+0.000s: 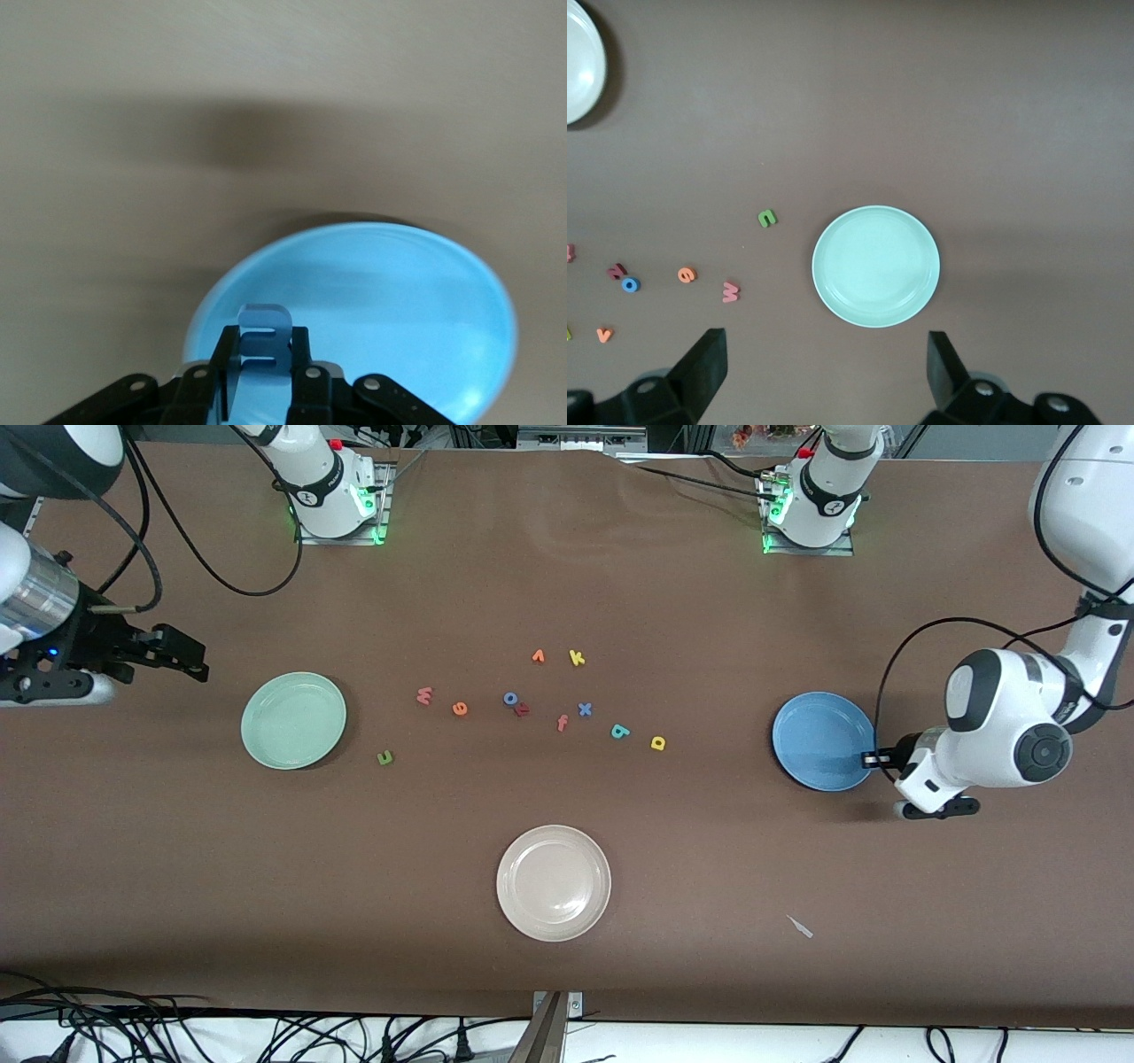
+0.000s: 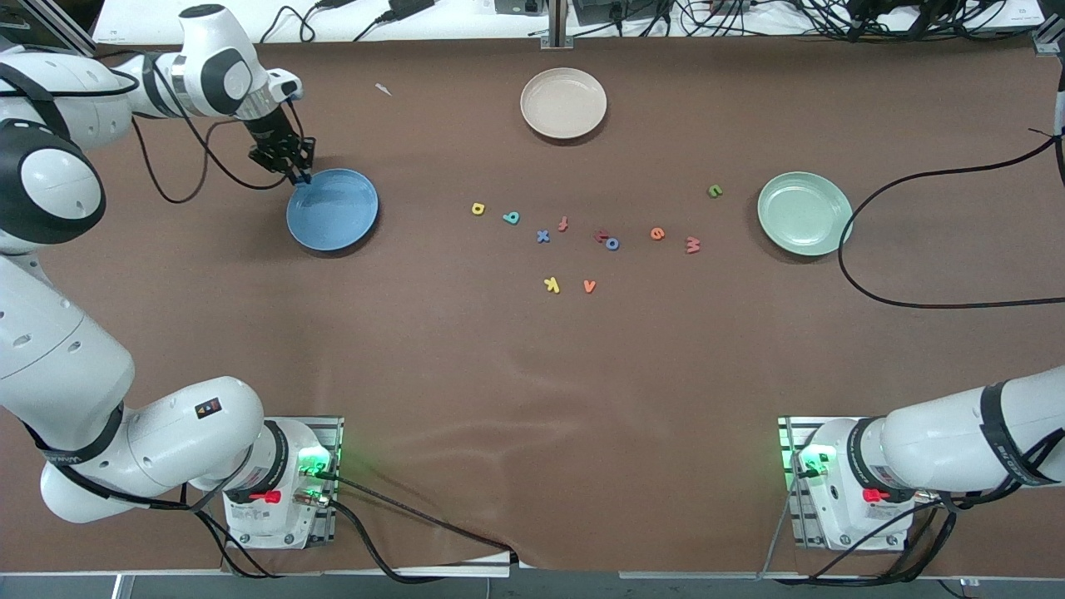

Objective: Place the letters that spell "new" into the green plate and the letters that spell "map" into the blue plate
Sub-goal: 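Lift the blue m with the left gripper and carry it over the blue plate, then release the m onto the blue plate while the right gripper reaches the letters, then grasp the teal b with the left gripper while the right gripper grasps the green n, then drop the b on the blue plate while the right gripper carries the n, then release the n onto the green plate while the left gripper reaches letters, then grasp the yellow a with the left gripper while the right gripper grasps the pink w, then drop the a on the blue plate while the right gripper drops the w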

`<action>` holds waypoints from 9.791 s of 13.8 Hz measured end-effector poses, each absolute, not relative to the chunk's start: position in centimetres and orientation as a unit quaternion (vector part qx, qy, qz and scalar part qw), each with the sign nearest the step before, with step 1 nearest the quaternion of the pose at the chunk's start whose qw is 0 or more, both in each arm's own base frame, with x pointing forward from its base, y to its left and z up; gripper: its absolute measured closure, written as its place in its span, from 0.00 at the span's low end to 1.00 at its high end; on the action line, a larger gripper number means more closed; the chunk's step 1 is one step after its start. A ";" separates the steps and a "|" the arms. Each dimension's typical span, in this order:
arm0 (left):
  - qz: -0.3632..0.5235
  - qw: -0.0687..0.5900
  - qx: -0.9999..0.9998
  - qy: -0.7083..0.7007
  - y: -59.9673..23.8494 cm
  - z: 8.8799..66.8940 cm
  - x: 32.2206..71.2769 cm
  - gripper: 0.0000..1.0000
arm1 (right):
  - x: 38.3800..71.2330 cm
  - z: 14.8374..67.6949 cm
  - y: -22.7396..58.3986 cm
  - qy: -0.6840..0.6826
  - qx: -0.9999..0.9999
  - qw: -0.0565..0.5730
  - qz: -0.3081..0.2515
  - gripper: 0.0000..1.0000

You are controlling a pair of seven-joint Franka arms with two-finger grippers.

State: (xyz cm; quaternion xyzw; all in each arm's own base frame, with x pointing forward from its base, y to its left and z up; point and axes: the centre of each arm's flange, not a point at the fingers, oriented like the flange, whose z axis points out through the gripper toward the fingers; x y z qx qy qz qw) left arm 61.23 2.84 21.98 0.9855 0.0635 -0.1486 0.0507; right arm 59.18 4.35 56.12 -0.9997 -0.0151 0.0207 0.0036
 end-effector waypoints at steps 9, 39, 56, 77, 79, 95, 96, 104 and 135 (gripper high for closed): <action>-0.175 0.070 0.980 0.066 -3.7 25.1 61.0 0.11 | 61.8 49.5 5.5 -0.036 -0.998 0.003 0.055 0.00; -0.094 0.082 0.901 0.416 -38.4 17.0 51.9 0.52 | 58.8 22.9 14.0 -0.223 -0.974 0.025 -0.026 0.00; -0.108 0.059 0.896 0.428 -36.9 19.3 54.1 0.71 | 56.3 17.6 16.0 -0.243 -0.969 0.033 -0.037 0.57; -0.237 0.078 0.956 0.151 -4.2 21.2 59.4 0.67 | 47.8 24.8 -0.8 -0.244 -0.970 -0.026 -0.005 0.74; -0.238 0.081 0.957 0.146 -4.0 20.9 59.4 0.61 | 47.6 24.6 -0.9 -0.243 -0.970 -0.026 -0.006 0.68; -0.119 0.039 0.990 -0.064 -32.3 22.6 55.0 0.00 | 44.2 25.0 19.7 -0.019 -1.000 0.000 0.003 0.29; -0.107 0.019 0.989 -0.095 -33.2 21.7 54.4 0.00 | 43.5 24.8 21.5 -0.007 -1.000 0.004 0.003 0.29; -0.078 0.019 0.988 -0.135 -35.7 18.3 53.3 0.03 | 41.5 20.4 25.4 0.026 -0.999 0.023 0.010 0.29; -0.173 0.027 0.977 -0.120 -8.1 24.7 58.1 0.73 | 50.1 24.1 8.8 -0.120 -0.988 -0.091 -0.023 0.73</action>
